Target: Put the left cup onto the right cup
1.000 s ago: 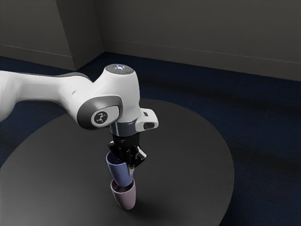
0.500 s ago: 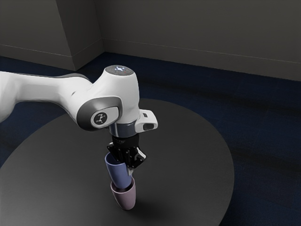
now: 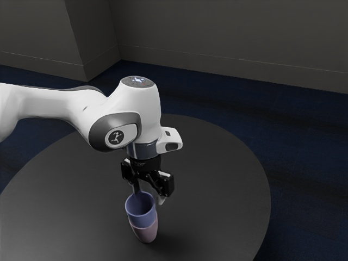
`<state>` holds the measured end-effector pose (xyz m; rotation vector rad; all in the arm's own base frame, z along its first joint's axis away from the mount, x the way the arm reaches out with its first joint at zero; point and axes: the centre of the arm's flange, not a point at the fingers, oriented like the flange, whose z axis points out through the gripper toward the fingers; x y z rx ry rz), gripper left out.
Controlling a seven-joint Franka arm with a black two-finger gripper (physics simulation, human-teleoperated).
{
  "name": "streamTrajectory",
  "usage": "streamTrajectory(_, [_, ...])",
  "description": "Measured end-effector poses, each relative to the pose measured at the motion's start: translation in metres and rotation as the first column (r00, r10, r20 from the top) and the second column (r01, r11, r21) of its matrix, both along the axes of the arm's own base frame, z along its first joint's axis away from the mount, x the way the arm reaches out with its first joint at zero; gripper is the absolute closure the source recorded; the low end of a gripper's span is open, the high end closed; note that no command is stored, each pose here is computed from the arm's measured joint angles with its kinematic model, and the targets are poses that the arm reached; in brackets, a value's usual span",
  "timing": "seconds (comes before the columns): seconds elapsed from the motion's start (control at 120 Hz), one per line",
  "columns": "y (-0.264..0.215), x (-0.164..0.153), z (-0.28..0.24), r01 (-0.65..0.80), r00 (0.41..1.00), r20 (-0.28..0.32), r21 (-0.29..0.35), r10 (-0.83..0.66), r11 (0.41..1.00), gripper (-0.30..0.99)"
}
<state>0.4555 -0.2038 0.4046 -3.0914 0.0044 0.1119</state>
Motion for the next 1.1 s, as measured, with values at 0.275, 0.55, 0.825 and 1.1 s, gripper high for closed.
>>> streamTrajectory(0.275, [0.0000, -0.0002, 0.0007, 0.000, 1.000, 0.001, 0.000, 0.000, 1.000, 0.03])
streamTrajectory(0.55, [0.0008, -0.0008, 0.0042, 0.000, 1.000, 0.005, -0.002, 0.000, 1.000, 0.02])
streamTrajectory(0.825, [0.0022, -0.0013, 0.0066, 0.000, 1.000, 0.005, -0.001, 0.000, 1.000, 0.02])
streamTrajectory(1.1, [0.0044, -0.0003, 0.0081, -0.003, 1.000, 0.005, 0.000, 0.003, 1.000, 0.01])
